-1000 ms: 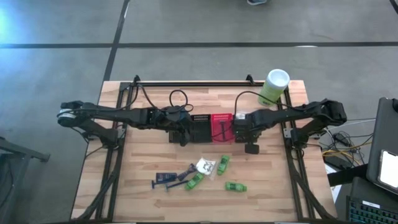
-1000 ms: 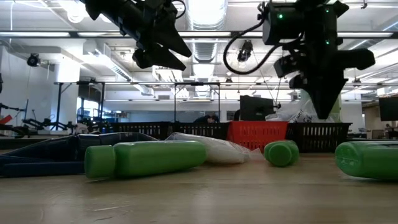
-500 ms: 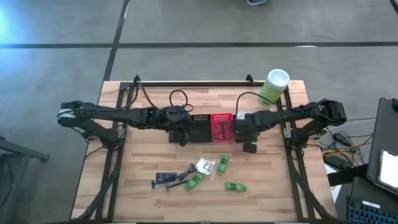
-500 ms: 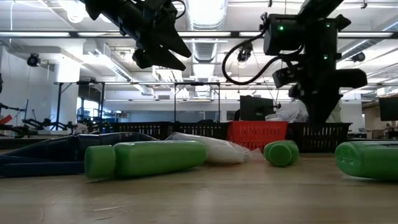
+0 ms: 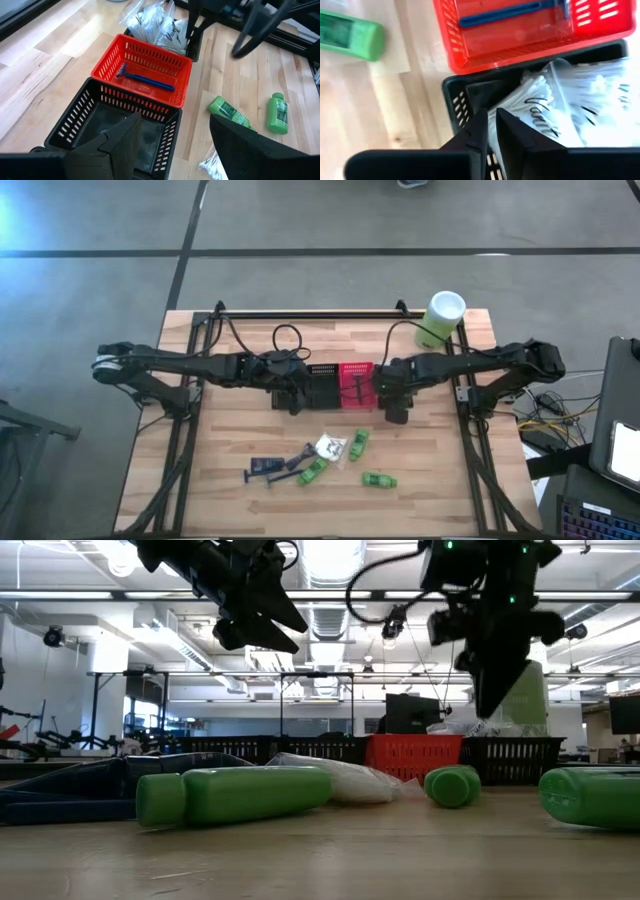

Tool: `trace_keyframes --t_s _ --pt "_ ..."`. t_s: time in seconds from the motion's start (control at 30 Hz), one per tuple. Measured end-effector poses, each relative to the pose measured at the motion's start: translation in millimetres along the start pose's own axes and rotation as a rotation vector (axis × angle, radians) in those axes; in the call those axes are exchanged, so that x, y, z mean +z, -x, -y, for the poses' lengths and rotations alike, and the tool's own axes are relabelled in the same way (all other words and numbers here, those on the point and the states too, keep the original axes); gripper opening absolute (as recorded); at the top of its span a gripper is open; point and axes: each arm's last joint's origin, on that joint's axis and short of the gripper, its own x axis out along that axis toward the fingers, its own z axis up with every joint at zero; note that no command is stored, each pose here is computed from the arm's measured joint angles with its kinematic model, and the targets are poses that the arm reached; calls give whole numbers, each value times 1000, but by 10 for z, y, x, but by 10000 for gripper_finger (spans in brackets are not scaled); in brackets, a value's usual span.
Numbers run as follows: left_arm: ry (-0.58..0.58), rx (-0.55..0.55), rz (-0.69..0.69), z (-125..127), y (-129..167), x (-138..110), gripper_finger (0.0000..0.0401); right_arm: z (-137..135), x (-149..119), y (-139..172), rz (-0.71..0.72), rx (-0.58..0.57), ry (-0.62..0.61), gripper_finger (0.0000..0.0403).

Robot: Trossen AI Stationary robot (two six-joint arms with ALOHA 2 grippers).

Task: Pick & Place Travel size toiletries
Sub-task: Put the blue shave cream into the left black basket

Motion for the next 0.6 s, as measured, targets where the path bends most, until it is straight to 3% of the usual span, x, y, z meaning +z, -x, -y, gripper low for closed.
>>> trace_keyframes --t_s 0.27,0.6 --pt "0 1 -3 -1 0 -2 241 -68 11 210 -34 76 -1 120" --pt "0 1 -3 -1 0 -2 241 -389 56 410 27 112 119 210"
